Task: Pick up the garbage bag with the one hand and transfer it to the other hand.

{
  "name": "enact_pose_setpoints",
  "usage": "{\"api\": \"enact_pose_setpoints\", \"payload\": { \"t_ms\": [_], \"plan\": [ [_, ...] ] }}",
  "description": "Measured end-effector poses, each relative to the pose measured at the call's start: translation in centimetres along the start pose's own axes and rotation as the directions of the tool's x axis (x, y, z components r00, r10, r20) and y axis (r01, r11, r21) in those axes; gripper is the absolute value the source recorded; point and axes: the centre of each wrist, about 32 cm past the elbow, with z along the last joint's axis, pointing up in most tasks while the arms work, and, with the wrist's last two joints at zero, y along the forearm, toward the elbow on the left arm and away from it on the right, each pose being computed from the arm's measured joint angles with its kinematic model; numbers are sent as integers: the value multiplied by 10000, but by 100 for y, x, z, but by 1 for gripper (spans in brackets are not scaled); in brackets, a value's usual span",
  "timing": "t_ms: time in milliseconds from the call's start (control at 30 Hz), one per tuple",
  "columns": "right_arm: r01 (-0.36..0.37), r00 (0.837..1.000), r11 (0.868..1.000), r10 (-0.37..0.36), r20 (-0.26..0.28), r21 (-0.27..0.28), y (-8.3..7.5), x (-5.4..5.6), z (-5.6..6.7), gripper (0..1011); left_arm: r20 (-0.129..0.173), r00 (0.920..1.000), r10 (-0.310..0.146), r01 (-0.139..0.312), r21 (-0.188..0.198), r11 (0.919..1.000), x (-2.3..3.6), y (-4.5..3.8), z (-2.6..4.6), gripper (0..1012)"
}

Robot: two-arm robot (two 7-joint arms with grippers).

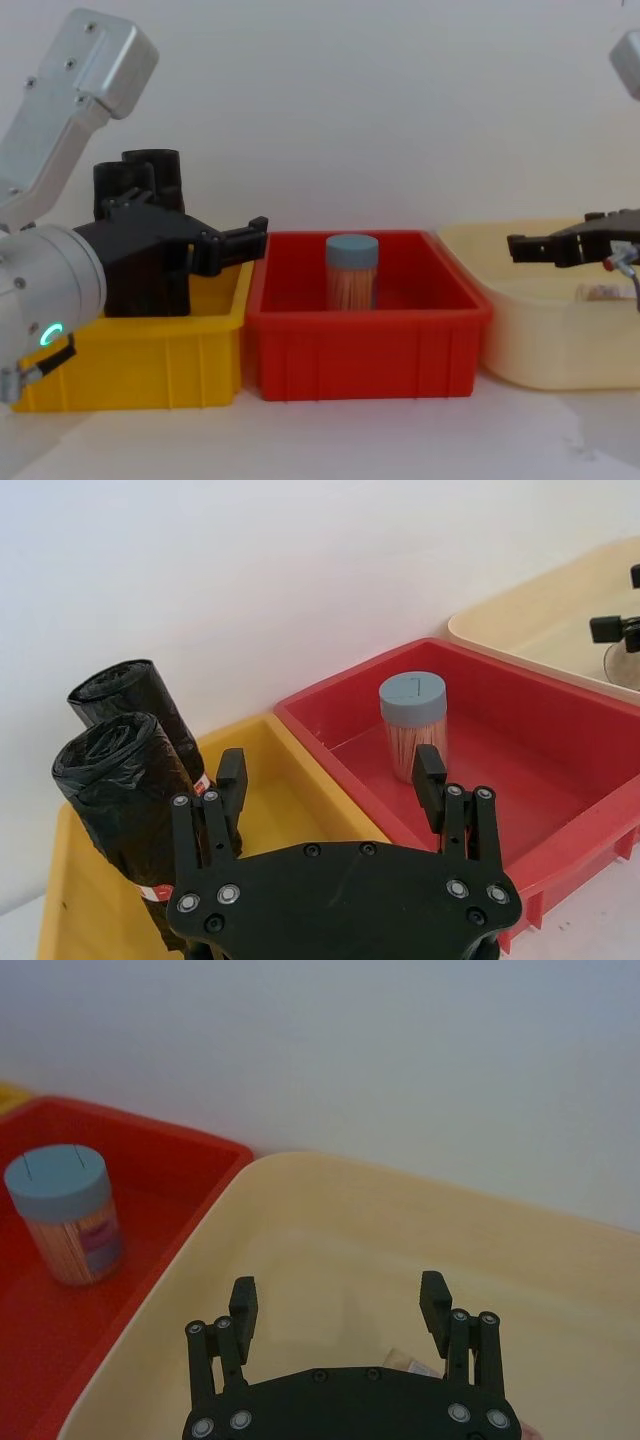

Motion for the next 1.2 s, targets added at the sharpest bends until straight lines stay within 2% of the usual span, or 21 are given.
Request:
{"api": "enact_pose_setpoints", "payload": {
  "t_ms": [333, 600, 833, 933, 1200],
  "plan": [
    [46, 9993, 9995, -33, -381, 326, -105, 33, 26, 999, -1, 10000, -5, 5, -1, 10000, 0, 0, 0, 1001],
    [57, 9987, 9990, -34, -512, 439, -141, 44, 35, 999, -126, 9997, -201, 201, 8, 9998, 25, 12, 37, 1002],
    [63, 9984, 9987, -34, -571, 500, -159, 47, 41, 999, -475, 9983, -341, 344, 49, 9994, 58, 78, 106, 1001],
    [68, 9983, 9986, -37, -587, 521, -164, 50, 43, 999, -673, 9973, -289, 297, 98, 9995, 67, 131, 143, 1002],
    [72, 9981, 9985, -38, -618, 544, -174, 53, 44, 999, -982, 9948, 267, -230, 381, 9990, 61, 270, 196, 1001]
  ]
}}
